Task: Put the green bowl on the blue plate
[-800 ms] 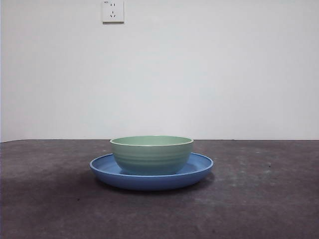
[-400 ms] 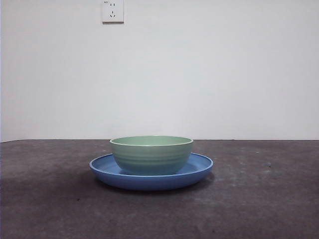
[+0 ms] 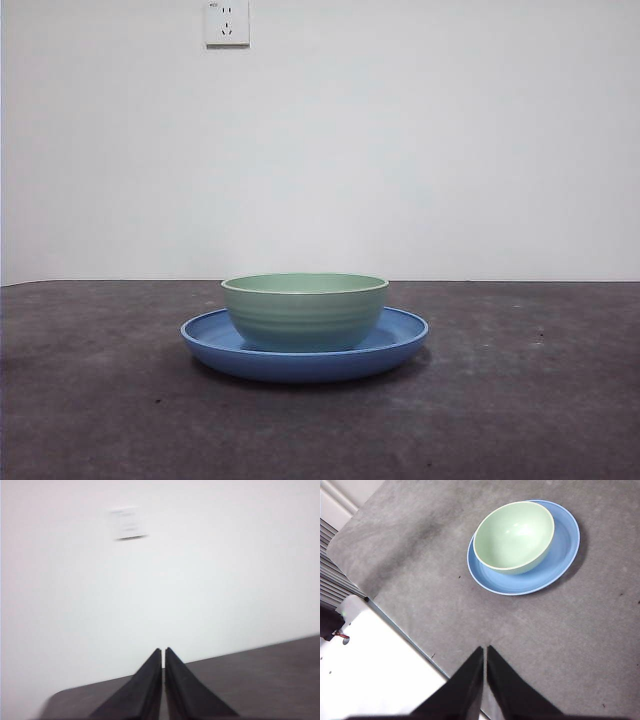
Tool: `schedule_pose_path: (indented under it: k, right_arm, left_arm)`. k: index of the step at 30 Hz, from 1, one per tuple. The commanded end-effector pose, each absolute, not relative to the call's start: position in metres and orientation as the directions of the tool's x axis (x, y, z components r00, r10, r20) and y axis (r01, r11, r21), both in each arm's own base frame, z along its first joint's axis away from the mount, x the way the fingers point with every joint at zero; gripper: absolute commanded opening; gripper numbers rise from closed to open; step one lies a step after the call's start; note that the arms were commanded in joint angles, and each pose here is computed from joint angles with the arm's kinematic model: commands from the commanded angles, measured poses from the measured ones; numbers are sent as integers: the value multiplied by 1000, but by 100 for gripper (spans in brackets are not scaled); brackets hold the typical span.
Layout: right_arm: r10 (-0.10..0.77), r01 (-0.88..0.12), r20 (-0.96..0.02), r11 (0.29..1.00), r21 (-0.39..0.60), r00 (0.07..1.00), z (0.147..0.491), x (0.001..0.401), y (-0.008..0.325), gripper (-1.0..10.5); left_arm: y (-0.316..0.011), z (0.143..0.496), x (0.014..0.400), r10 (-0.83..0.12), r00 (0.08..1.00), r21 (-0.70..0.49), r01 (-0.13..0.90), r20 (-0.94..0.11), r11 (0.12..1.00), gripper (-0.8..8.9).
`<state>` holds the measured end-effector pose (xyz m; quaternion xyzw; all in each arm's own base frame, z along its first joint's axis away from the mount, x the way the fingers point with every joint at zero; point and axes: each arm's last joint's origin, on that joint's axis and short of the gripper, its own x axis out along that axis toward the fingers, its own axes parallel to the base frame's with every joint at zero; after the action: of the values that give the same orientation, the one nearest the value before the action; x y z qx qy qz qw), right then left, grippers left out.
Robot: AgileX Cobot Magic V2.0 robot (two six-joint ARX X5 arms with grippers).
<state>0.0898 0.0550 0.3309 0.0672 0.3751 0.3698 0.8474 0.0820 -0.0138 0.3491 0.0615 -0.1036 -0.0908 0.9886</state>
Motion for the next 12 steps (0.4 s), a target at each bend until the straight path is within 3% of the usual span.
schedule_pose_path:
  k: [1, 12]
  right_arm:
    - [687, -596, -570, 707, 381, 451, 336, 90, 56, 6]
    - [687, -596, -570, 707, 381, 451, 336, 90, 56, 6]
  left_arm:
    - [-9, 326, 84, -113, 972, 147, 84, 206, 986, 9]
    - [-3, 225, 90, -39, 996, 108, 29, 86, 994, 9]
